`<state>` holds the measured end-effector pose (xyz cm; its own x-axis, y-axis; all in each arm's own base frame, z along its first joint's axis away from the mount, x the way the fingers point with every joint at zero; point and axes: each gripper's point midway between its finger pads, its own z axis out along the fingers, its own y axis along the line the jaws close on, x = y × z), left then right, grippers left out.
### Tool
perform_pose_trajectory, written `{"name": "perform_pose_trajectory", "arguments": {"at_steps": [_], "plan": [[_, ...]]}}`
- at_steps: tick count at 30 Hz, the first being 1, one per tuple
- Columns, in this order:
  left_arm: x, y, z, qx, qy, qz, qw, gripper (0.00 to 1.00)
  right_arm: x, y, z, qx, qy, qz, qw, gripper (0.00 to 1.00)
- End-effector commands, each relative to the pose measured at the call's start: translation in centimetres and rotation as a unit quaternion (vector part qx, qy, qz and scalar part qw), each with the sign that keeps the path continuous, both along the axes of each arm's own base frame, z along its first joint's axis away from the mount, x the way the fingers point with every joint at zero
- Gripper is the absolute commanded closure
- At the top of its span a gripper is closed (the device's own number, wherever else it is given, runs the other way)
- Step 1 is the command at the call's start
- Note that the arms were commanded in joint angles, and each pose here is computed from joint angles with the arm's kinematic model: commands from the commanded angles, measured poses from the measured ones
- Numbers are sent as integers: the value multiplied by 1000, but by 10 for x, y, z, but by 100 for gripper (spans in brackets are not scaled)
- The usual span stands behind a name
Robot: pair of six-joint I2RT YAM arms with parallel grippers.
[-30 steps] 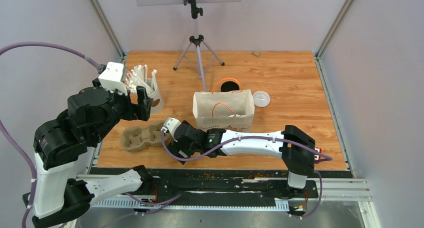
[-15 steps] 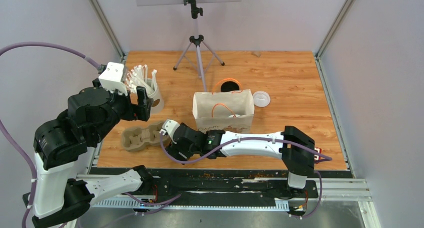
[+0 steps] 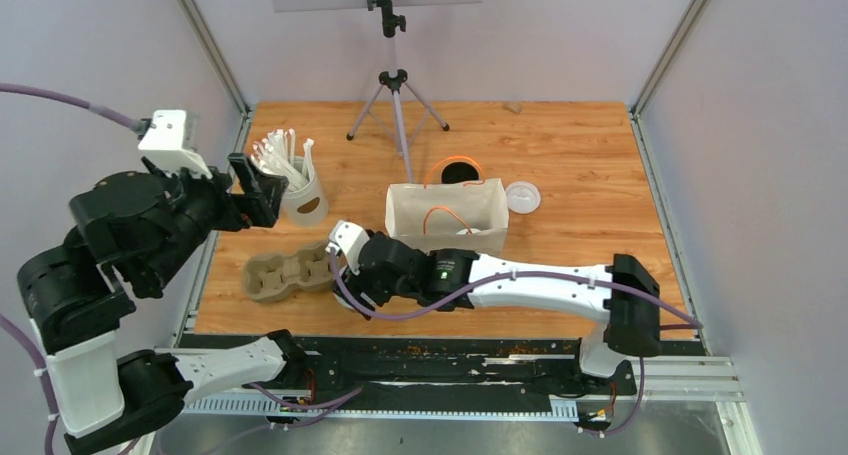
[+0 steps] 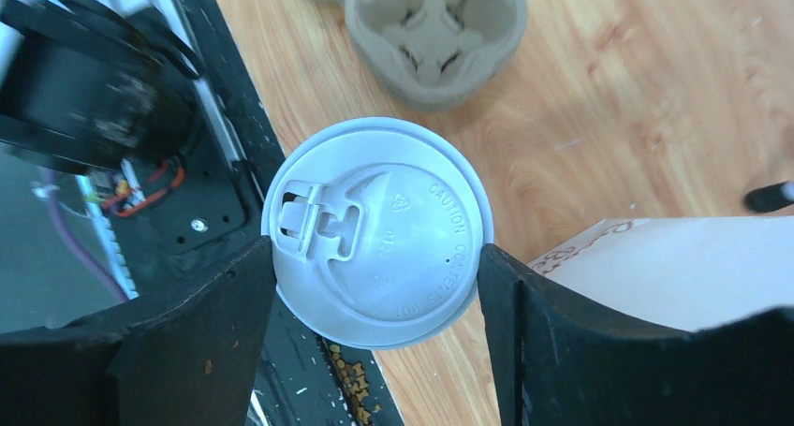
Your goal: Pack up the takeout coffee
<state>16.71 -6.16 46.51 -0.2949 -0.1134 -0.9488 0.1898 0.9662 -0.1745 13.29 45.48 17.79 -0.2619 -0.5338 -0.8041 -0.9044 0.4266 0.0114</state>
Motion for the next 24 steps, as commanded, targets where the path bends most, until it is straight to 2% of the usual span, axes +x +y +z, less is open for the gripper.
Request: {"name": "perform_pose_trajectory", "arguments": {"at_steps": [1, 8, 16, 20, 24], "plan": [[-4, 3, 23, -60, -19, 11, 998, 0, -4, 0, 101, 101, -33, 19, 994, 28], [-2, -4, 29, -77, -30, 0, 997, 0, 14, -41, 197, 175, -84, -18, 981, 27], [8, -27, 4, -66, -5, -21, 998, 3, 45, -105, 287, 225, -174, -83, 955, 28], [15, -51, -19, -71, 11, -48, 996, 4, 61, -138, 300, 206, -225, -121, 944, 27], [28, -83, -57, -51, 44, -82, 994, 6, 78, -168, 283, 151, -251, -155, 943, 27]]}}
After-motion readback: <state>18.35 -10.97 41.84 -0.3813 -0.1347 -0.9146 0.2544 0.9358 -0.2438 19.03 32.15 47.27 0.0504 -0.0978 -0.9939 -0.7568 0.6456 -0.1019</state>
